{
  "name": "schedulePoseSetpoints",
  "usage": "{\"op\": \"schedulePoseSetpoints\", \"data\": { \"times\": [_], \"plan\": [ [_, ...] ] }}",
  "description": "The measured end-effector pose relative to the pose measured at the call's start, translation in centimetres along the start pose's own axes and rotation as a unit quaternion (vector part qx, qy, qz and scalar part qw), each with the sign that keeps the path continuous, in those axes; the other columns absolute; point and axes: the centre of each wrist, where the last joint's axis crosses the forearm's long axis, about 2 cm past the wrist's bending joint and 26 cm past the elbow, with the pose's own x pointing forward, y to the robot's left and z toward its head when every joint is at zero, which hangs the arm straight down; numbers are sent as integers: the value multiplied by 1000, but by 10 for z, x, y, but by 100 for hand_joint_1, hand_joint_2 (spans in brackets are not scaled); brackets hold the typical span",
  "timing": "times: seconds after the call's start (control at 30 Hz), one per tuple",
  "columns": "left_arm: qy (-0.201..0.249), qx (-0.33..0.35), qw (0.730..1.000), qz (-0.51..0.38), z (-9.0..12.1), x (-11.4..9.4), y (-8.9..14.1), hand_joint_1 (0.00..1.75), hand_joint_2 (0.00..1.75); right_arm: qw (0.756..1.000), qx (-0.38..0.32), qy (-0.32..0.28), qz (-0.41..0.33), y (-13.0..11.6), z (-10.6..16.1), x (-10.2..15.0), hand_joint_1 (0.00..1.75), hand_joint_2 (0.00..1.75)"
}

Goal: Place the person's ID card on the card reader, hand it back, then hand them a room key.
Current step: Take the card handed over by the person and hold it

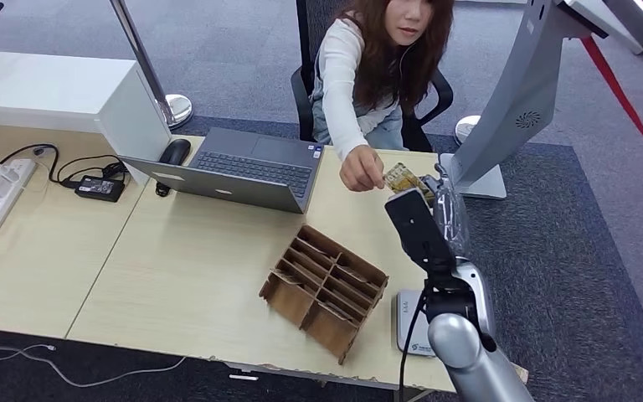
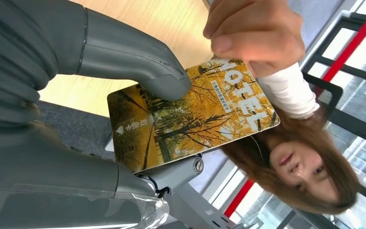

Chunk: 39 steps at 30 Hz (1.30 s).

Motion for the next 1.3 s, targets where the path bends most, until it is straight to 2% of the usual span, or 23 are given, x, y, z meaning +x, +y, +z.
{"op": "schedulePoseSetpoints", "data": {
  "times": [0.13, 0.4, 0.73, 1.03, 1.3],
  "plan": [
    [3, -2, 1000, -1, 0, 0, -1, 0, 0, 1000, -15, -8, 1, -2, 19, -7, 175, 175],
    [20, -10, 1000, -4, 1, 2, -2, 0, 0, 997, -43, 7, 60, -6, 64, -33, 175, 175],
    [39, -16, 999, -16, 1, 5, -4, 0, 0, 978, -71, 104, 166, -13, 123, -87, 175, 175],
    [41, -13, 999, -33, 1, 9, -3, 0, 0, 939, -73, 183, 283, -18, 150, -123, 175, 175],
    [35, -11, 998, -53, 2, 13, -4, 0, 0, 918, -56, 250, 304, -17, 170, -151, 175, 175]
  ]
}}
